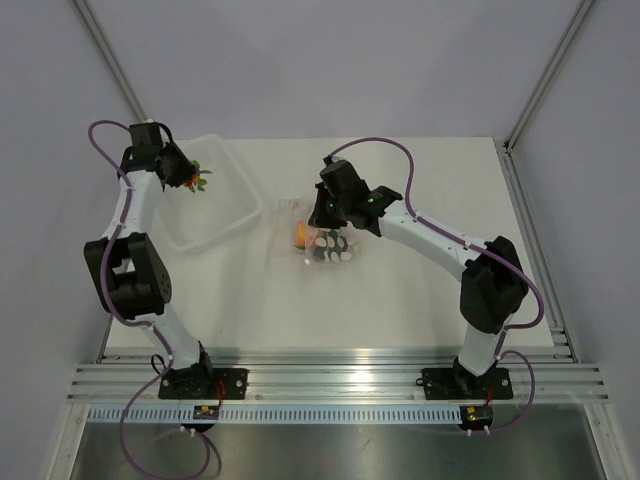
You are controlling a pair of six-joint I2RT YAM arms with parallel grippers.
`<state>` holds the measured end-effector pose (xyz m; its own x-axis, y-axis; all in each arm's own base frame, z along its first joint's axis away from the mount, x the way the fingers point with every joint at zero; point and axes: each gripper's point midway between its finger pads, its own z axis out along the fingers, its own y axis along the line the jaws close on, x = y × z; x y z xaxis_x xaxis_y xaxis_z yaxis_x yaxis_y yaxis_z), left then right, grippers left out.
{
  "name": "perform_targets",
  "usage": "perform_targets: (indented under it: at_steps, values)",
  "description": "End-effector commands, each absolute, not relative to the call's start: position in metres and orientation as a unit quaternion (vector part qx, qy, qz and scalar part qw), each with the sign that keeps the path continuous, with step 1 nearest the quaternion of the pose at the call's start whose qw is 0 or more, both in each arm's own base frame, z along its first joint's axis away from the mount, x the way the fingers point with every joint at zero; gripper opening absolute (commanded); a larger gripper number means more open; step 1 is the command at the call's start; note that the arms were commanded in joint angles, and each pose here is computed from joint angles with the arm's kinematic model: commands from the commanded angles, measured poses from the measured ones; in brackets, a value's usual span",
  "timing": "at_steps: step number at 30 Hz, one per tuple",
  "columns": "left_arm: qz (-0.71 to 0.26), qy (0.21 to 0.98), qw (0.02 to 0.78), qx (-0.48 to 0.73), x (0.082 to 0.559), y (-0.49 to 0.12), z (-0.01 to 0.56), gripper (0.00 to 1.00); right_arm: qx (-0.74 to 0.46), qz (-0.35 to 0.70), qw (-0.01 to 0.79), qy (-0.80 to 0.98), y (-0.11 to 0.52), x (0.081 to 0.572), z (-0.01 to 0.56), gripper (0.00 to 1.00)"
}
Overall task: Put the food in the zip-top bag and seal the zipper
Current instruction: Place the fake fruit in the zipper food storage bag.
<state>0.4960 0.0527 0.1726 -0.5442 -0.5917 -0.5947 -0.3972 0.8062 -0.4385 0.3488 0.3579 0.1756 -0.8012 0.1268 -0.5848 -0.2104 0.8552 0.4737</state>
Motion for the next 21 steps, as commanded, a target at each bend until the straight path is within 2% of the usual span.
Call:
perform_targets:
  at_steps: [1,11,21]
  values:
    - [-0.150,0.849,0.429,-0.269,0.485,0.037,0.216,0.01,-0.020,0.297,0.343,0.891,0.365,0.352,0.210,0.00]
    - [-0.182,0.848,0.458,-0.196,0.435,-0.007,0.277,0.00,-0.022,0.300,0.348,0.888,0.370,0.358,0.215,0.00]
    - [-0.235,0.860,0.446,-0.081,0.379,-0.103,0.305,0.00,-0.024,0.307,0.349,0.885,0.379,0.365,0.220,0.00]
